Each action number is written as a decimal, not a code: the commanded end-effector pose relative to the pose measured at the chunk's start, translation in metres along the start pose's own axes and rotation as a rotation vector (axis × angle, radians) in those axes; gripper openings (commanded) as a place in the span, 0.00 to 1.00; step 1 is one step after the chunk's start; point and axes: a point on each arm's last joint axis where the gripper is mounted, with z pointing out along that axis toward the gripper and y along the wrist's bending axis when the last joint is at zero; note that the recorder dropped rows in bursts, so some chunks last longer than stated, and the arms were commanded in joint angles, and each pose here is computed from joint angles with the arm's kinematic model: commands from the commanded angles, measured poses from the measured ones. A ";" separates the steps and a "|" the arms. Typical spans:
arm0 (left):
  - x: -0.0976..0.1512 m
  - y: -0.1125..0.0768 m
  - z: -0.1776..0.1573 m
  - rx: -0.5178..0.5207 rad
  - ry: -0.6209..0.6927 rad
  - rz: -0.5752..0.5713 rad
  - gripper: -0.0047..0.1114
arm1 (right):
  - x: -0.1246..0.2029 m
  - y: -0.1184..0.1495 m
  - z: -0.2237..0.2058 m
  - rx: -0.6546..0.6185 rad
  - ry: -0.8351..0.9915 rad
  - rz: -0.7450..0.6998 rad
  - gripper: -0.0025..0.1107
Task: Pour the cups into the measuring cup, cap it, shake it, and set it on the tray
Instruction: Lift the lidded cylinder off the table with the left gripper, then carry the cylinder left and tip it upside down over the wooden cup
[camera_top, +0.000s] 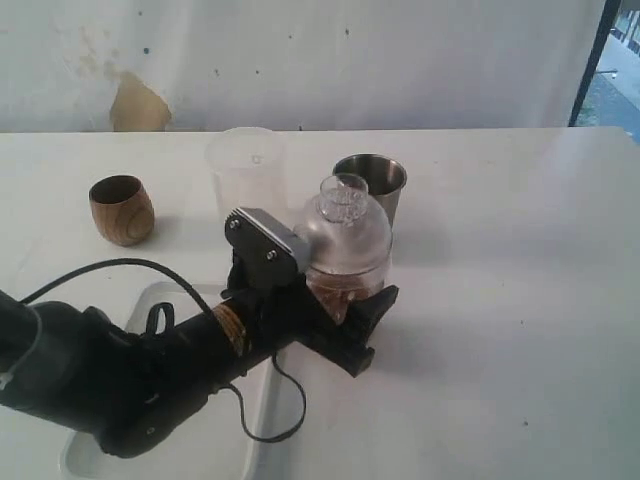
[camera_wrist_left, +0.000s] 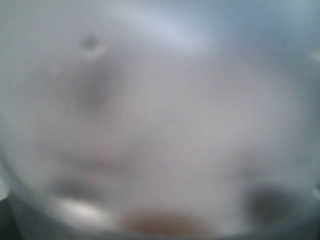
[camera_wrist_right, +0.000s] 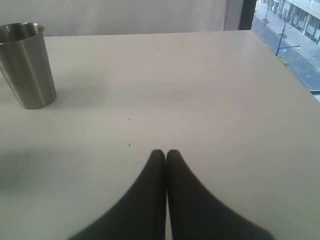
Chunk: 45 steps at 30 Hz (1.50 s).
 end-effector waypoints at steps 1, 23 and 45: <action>-0.061 -0.001 -0.017 0.004 -0.204 0.021 0.04 | 0.000 0.000 0.000 0.006 -0.007 0.003 0.02; -0.103 0.000 -0.042 -0.015 -0.067 0.023 0.04 | 0.000 0.000 0.000 0.006 -0.007 0.003 0.02; -0.150 0.042 -0.073 -0.318 -0.305 0.014 0.04 | 0.000 0.000 0.000 0.003 -0.007 0.002 0.02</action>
